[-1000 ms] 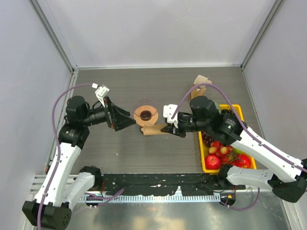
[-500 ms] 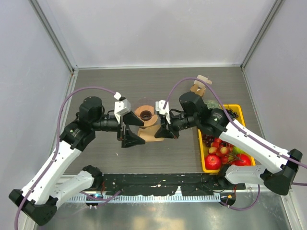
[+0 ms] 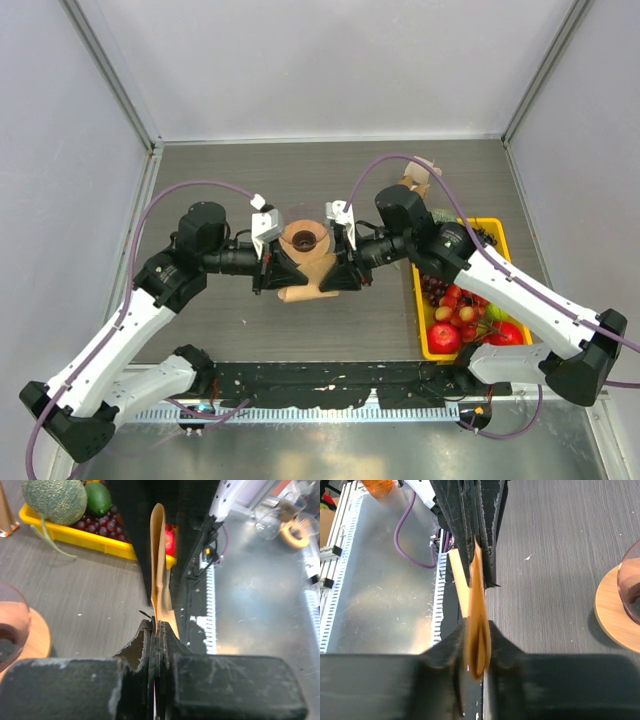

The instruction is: Place the coffee filter in the dripper

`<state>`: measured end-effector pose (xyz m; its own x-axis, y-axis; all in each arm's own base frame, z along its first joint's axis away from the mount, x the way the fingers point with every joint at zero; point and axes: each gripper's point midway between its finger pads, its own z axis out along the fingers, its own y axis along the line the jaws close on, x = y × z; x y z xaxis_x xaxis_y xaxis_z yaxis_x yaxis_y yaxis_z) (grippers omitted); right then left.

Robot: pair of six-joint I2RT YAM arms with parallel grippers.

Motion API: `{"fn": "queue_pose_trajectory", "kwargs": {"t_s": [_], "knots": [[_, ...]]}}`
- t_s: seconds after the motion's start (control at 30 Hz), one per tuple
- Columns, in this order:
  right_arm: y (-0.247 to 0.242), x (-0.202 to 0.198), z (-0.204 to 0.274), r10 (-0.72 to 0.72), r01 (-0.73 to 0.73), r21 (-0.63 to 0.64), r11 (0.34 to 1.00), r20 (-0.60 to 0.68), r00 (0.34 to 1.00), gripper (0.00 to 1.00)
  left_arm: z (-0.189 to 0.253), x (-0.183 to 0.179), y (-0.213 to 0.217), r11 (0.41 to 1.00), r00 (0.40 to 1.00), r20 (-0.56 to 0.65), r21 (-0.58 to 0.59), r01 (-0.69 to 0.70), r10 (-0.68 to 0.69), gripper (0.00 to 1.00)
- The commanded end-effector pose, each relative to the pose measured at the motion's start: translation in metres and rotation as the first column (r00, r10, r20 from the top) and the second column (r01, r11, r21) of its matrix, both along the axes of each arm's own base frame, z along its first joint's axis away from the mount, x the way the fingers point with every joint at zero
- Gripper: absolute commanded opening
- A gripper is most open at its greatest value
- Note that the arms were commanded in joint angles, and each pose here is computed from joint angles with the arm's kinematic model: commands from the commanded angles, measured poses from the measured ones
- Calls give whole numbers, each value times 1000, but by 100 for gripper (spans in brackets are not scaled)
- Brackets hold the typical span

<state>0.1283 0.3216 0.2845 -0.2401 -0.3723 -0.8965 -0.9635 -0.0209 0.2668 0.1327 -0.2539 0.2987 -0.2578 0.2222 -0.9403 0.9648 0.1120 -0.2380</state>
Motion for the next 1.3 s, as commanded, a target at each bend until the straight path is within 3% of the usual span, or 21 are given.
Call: {"fn": "queue_pose_trajectory", "kwargs": {"t_s": [0.0, 0.03, 0.1, 0.33, 0.63, 0.67, 0.8, 0.83, 0.93, 0.97, 1.0, 1.27], "knots": [[-3, 2, 26, 14, -14, 79, 997, 2, 1000, 50, 26, -3, -4, 994, 999, -44, -103, 22, -26, 0], [-8, 6, 23, 2, -2, 77, 997, -3, 1000, 67, 29, -5, -4, 992, 996, -79, -125, 23, -33, 0], [-17, 8, 19, -13, 11, 82, 997, 15, 1000, 72, 39, -2, -3, 983, 992, -123, -181, 18, -40, 0], [-21, -6, 30, 44, -49, 148, 988, 38, 998, 69, 46, -1, -7, 967, 974, -215, -254, 12, -69, 0], [-21, -9, 29, 66, -69, 157, 985, 24, 998, 34, 48, 3, -7, 963, 964, -255, -271, 0, -72, 0], [-21, -9, 28, 62, -65, 156, 986, 27, 998, 24, 47, 3, -7, 963, 964, -256, -269, 2, -73, 0], [-23, -10, 27, 62, -66, 149, 987, 30, 998, 5, 45, 5, -6, 966, 963, -264, -259, -11, -60, 0], [-23, -9, 26, 61, -66, 147, 987, 32, 998, 5, 45, 6, -5, 966, 964, -263, -256, -22, -47, 11], [-24, -11, 22, 58, -61, 140, 988, 28, 998, 5, 50, 14, 0, 964, 966, -257, -258, -62, -6, 67], [-25, -10, 22, 54, -58, 143, 988, 30, 998, 5, 49, 15, 1, 964, 967, -255, -255, -74, 6, 80], [-24, -10, 22, 54, -57, 144, 988, 30, 998, 5, 49, 14, 2, 964, 973, -232, -257, -74, 13, 99], [-16, -10, 33, 52, -42, 194, 980, -49, 997, 5, 19, 20, 0, 967, 964, -257, -221, -127, 68, 99]]}}
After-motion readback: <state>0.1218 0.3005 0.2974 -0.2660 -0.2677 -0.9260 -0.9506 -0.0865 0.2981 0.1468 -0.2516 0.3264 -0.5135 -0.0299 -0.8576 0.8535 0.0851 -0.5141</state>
